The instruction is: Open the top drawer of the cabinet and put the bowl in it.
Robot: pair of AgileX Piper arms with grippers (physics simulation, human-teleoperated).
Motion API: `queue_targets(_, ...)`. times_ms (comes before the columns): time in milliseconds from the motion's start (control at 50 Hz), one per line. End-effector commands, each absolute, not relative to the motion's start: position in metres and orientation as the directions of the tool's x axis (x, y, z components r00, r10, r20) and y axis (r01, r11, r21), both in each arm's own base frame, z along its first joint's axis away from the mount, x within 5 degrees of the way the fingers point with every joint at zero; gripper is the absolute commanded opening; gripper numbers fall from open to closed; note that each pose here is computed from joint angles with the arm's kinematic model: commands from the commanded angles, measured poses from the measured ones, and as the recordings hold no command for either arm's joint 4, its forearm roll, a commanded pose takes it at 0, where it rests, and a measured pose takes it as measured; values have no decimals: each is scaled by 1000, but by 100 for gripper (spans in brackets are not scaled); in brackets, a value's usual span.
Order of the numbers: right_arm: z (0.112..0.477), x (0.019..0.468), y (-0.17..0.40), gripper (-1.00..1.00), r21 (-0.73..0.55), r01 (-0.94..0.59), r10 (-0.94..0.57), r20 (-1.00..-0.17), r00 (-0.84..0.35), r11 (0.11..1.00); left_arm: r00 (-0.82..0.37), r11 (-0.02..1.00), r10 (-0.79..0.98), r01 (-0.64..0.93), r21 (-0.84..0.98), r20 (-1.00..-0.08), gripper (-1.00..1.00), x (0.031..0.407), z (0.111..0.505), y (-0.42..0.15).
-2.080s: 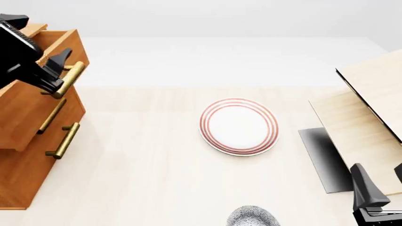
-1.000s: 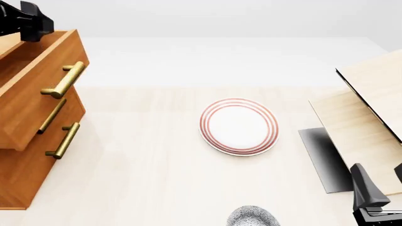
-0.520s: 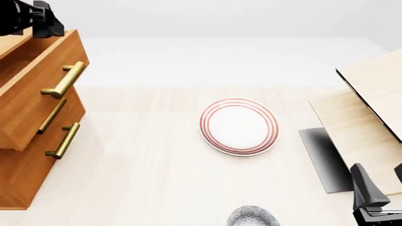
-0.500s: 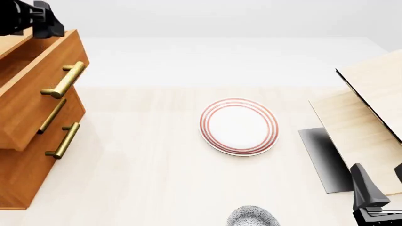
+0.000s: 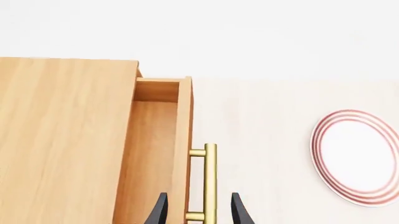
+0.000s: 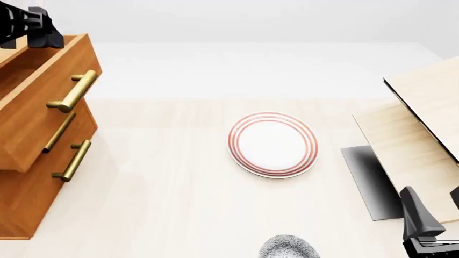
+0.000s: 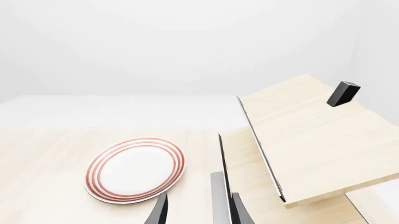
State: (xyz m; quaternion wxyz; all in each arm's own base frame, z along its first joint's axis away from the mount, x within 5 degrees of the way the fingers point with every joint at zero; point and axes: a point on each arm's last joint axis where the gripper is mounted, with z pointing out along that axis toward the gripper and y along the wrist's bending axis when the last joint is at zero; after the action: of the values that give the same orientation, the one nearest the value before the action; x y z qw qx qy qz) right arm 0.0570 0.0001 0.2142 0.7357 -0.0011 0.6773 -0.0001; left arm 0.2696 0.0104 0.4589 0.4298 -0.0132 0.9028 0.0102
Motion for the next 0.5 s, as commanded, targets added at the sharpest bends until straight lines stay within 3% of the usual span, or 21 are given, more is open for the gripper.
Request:
queue_targets(20, 214, 57, 0, 100, -1, -1, -1, -996, 84, 1000, -634, 998, -37, -57, -1, -773, 100, 269, 451, 15)
queue_targets(500, 214, 57, 0, 100, -2, -1, -2, -996, 85, 1000, -641, 997, -57, -73, -14, -766, 100, 274, 432, 17)
